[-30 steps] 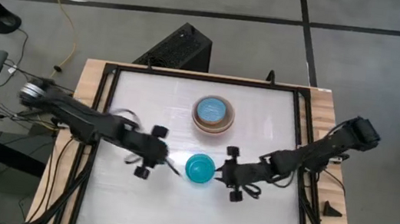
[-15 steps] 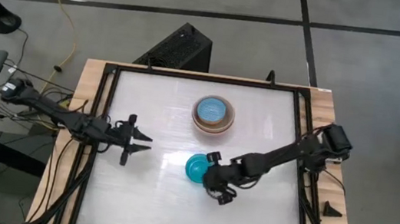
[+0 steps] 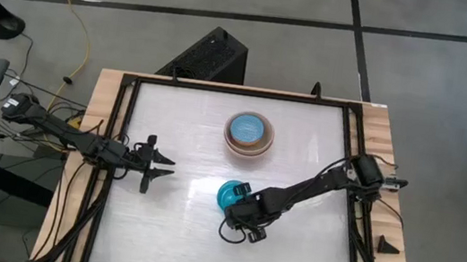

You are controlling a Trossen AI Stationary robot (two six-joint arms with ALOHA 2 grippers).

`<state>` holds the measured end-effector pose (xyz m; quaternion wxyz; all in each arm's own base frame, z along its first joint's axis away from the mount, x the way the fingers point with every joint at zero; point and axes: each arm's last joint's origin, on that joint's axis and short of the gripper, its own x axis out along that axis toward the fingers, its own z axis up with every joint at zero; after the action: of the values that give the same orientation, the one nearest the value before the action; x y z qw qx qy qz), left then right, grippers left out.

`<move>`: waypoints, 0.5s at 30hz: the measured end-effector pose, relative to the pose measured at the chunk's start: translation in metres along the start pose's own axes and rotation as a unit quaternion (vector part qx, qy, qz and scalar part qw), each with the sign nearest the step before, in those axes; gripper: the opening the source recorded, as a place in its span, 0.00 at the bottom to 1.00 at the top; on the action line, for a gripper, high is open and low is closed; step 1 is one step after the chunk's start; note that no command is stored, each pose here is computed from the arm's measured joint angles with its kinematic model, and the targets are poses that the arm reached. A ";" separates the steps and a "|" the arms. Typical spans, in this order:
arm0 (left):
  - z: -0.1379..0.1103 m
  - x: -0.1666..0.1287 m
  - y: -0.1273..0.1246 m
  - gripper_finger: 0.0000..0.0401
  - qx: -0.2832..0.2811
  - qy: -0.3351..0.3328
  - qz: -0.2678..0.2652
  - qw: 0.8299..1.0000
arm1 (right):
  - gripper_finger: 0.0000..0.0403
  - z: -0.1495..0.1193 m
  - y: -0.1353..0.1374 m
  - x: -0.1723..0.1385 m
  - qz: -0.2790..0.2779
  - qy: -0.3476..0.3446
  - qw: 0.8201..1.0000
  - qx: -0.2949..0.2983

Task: Nest bowls inside each other
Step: Stack the blue bowl on top of the blue patterned bowl

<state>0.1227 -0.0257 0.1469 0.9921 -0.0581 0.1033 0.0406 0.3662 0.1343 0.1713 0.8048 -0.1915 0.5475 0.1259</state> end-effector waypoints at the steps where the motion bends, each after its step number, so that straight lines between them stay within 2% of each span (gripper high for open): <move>1: 0.000 0.000 0.000 0.31 -0.001 0.002 0.005 1.000 | 0.35 0.000 0.000 0.001 0.000 0.005 1.000 0.001; 5: -0.004 0.000 0.002 0.31 -0.014 0.019 0.021 0.999 | 0.29 0.001 -0.002 0.001 0.000 0.012 1.000 0.005; 11: -0.007 0.000 0.002 0.31 0.015 0.032 0.022 0.999 | 0.06 0.002 -0.004 -0.015 -0.002 -0.005 1.000 0.010; 15: -0.009 0.000 0.003 0.31 0.020 0.041 0.022 0.999 | 0.06 0.001 -0.007 -0.038 -0.004 -0.021 0.999 0.026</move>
<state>0.1205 -0.0242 0.1380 0.9868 -0.0372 0.1465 0.0576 0.3557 0.1287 0.2086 0.8212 -0.1702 0.5330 0.1119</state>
